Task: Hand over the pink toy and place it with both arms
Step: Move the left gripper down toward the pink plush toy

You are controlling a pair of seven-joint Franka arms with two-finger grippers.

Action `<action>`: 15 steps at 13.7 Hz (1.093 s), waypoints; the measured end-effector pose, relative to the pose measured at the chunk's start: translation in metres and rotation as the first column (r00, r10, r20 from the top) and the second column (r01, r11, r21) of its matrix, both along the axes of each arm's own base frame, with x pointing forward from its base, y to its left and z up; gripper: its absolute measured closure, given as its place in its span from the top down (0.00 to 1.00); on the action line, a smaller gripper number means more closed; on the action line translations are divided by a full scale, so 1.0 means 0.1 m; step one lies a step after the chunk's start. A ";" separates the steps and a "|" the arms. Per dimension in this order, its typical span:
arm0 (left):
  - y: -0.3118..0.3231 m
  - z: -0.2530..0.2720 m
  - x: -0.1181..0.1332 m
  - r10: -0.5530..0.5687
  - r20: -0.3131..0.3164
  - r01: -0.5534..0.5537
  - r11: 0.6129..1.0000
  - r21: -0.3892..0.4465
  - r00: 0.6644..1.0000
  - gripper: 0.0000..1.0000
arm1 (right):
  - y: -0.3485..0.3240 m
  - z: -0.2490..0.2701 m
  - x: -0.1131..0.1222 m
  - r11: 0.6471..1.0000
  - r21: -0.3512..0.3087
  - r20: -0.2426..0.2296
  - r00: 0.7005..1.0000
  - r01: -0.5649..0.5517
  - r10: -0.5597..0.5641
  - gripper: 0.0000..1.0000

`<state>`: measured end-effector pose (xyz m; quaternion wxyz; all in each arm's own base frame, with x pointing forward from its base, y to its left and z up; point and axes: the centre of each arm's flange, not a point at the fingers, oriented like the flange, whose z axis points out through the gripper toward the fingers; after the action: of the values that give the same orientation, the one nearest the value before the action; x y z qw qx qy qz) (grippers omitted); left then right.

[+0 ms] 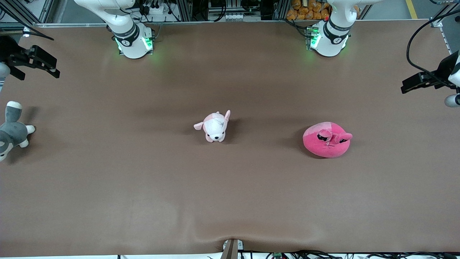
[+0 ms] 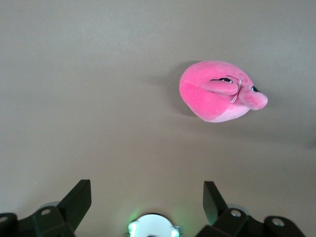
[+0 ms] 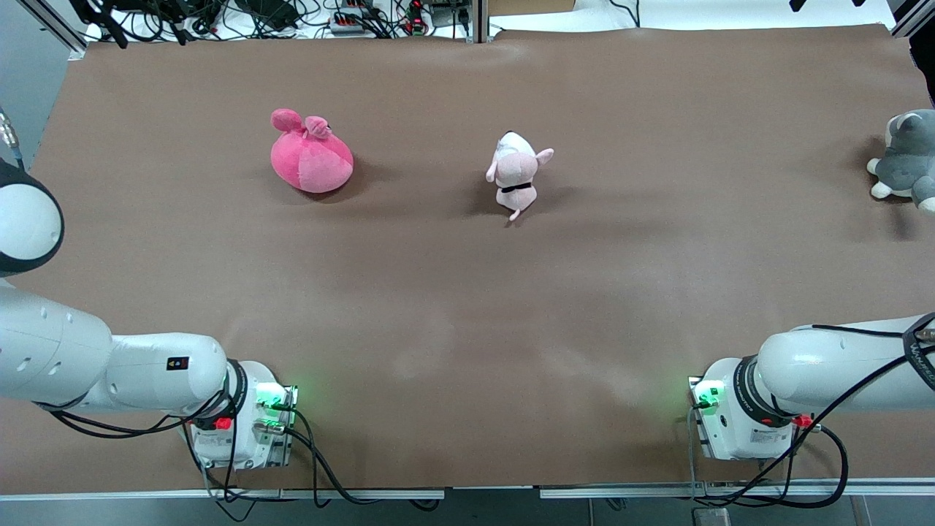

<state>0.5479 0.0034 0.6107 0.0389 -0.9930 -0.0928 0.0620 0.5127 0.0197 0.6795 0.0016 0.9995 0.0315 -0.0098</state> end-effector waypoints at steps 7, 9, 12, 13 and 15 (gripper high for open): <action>-0.12 -0.28 -0.03 0.285 -0.052 -0.285 0.958 0.017 0.957 1.00 | 0.00 0.00 0.00 1.000 0.000 0.000 1.000 0.000 0.000 1.00; -0.20 -0.36 -0.04 0.404 -0.056 -0.402 0.915 0.048 0.913 1.00 | 0.00 0.00 0.00 1.000 0.000 0.000 1.000 0.000 0.000 1.00; -0.28 -0.52 -0.07 0.547 -0.064 -0.540 0.836 0.095 0.835 1.00 | 0.00 0.00 0.00 1.000 0.000 0.000 1.000 0.001 -0.001 1.00; -0.29 -0.57 -0.08 0.580 -0.070 -0.573 0.813 0.103 0.811 1.00 | 0.00 0.00 0.00 1.000 0.000 0.000 1.000 0.001 -0.001 1.00; -0.29 -0.68 -0.08 0.653 -0.076 -0.642 0.756 0.131 0.754 1.00 | 0.00 0.00 0.00 1.000 0.000 0.000 1.000 0.001 -0.001 1.00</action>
<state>0.5402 -0.0258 0.5428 0.0686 -0.8909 -0.4312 0.1251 0.5128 0.0194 0.6793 0.0016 0.9995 0.0307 -0.0101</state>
